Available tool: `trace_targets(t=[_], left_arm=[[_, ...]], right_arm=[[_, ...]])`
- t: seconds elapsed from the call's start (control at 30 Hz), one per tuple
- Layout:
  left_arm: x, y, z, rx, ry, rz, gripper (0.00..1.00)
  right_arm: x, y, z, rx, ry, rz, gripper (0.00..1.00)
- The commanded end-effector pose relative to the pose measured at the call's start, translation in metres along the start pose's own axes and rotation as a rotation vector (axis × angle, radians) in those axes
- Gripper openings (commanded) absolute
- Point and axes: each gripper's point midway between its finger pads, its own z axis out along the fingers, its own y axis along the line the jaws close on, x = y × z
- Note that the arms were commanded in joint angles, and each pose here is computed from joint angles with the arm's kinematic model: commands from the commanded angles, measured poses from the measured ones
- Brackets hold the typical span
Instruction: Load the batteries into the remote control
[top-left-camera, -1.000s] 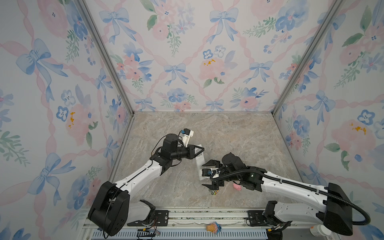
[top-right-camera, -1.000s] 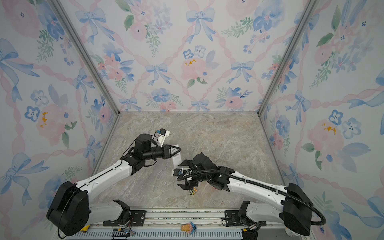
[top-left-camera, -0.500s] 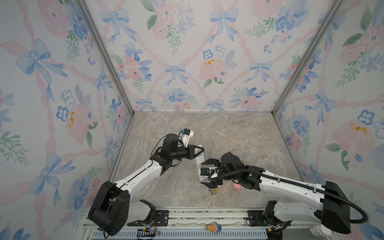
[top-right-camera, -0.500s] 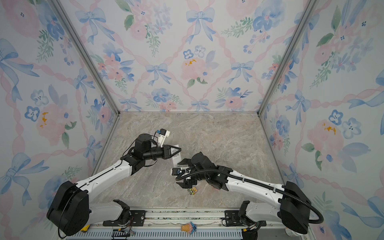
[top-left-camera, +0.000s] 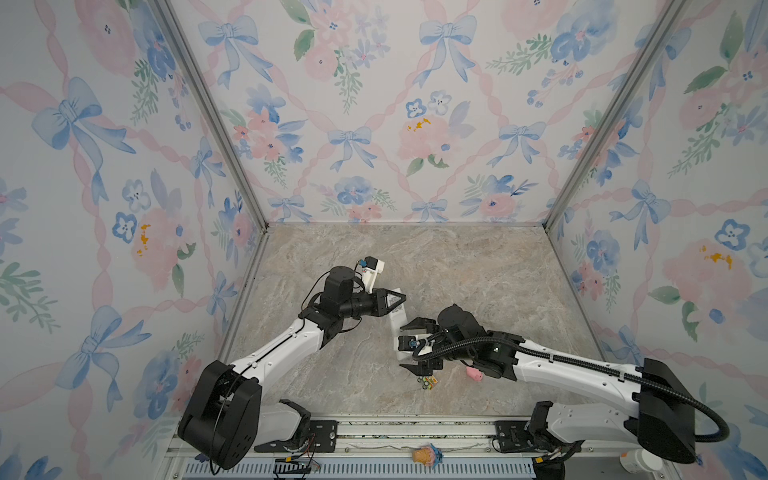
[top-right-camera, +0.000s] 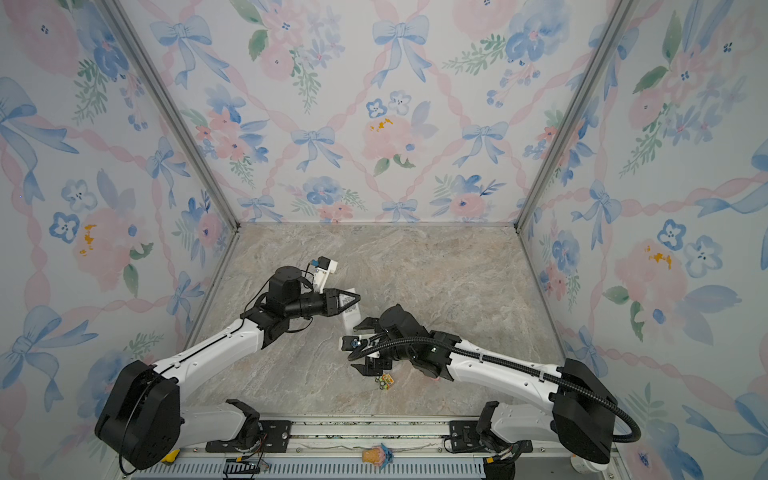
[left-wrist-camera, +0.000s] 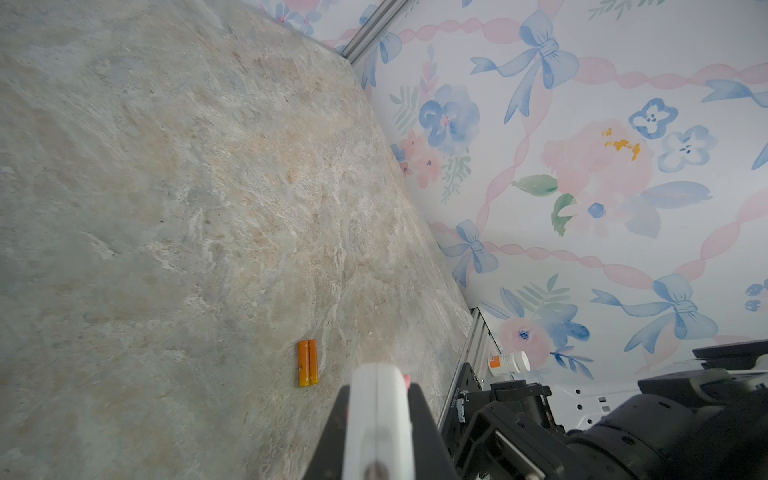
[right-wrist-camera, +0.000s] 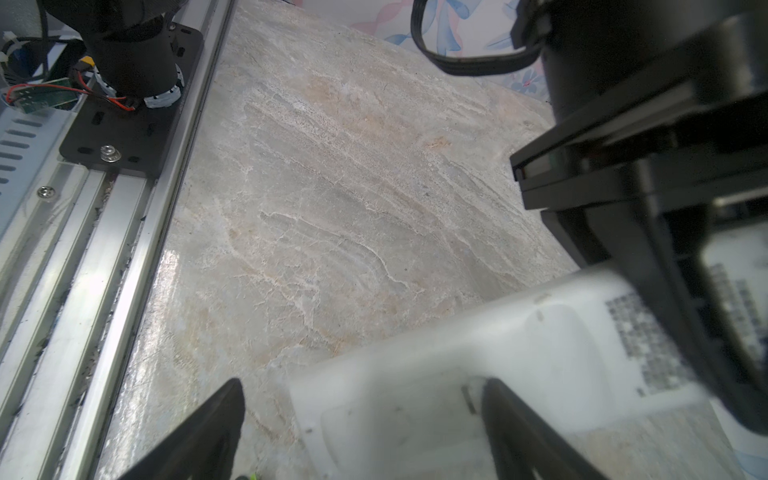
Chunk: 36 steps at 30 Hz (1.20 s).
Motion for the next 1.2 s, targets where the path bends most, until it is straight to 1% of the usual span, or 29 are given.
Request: trace_targets(t=[0.0,0.37,0.57,0.73,0.8,1.17], left_arm=[[-0.009,-0.015,-0.002,0.065,-0.018,0.011,0.00],[-0.011,-0.016,-0.004,0.068,-0.024,0.016,0.00],[-0.012,-0.015,-0.005,0.067,-0.028,0.021,0.00],[-0.014,-0.015,-0.007,0.069,-0.033,0.025,0.00],[-0.004,-0.006,-0.007,0.055,-0.016,0.006,0.00],[-0.005,-0.003,-0.012,0.050,-0.027,0.015,0.00]], right_arm=[[-0.002,0.004,0.003,-0.023,0.010,-0.007,0.89],[-0.001,0.012,0.008,-0.058,0.034,-0.020,0.86],[0.009,0.016,0.013,-0.076,0.093,-0.030,0.85],[0.012,0.017,0.015,-0.086,0.111,-0.031,0.82],[0.014,0.017,0.016,-0.087,0.117,-0.030,0.81],[0.016,0.018,0.012,-0.091,0.135,-0.019,0.79]])
